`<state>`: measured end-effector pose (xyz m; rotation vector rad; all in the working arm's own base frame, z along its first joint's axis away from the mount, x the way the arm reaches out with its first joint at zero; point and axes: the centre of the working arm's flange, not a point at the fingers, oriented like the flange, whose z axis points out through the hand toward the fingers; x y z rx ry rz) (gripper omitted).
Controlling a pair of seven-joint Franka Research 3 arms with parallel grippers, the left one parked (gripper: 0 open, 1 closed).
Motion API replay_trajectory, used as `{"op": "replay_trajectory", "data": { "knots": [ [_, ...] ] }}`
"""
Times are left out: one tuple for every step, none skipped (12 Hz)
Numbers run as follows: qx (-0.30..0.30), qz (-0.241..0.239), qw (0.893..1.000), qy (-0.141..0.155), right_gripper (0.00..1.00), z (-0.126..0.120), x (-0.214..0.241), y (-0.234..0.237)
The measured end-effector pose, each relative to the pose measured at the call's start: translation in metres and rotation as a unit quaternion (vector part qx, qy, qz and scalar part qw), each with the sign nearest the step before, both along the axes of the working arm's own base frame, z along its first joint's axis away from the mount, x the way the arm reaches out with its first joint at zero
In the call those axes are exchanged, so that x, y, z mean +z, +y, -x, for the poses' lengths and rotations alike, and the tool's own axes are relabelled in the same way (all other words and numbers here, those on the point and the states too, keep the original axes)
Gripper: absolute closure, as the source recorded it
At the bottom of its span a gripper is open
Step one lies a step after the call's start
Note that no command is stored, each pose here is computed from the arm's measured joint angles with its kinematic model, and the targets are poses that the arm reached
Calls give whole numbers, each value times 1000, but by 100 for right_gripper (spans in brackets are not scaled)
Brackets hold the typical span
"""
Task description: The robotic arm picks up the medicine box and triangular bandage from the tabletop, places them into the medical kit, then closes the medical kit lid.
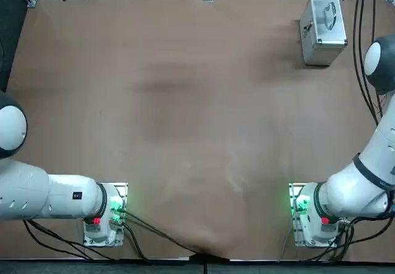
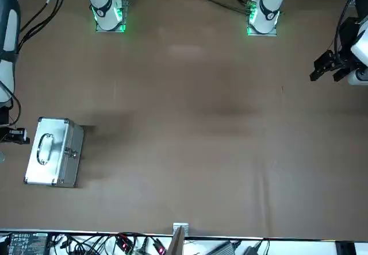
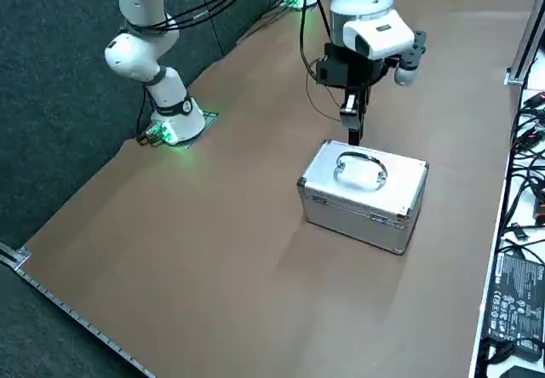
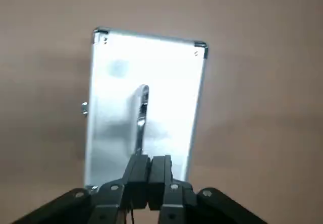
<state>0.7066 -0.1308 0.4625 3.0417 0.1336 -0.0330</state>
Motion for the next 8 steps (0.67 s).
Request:
{"op": "replay_trajectory", "data": {
  "knots": [
    [-2, -3, 1000, 5, 96, 2, 5, 7],
    [-4, -5, 1000, 12, 87, 5, 11, 18],
    [-1, -9, 1000, 21, 77, 9, 17, 29],
    [3, -15, 999, 30, 66, 13, 24, 42],
    [6, -25, 999, 37, 54, 17, 31, 56],
    [8, -34, 999, 41, 42, 21, 38, 69],
    [8, -41, 998, 42, 30, 24, 46, 79],
    [7, -44, 998, 42, 27, 28, 54, 89]
  ]
}}
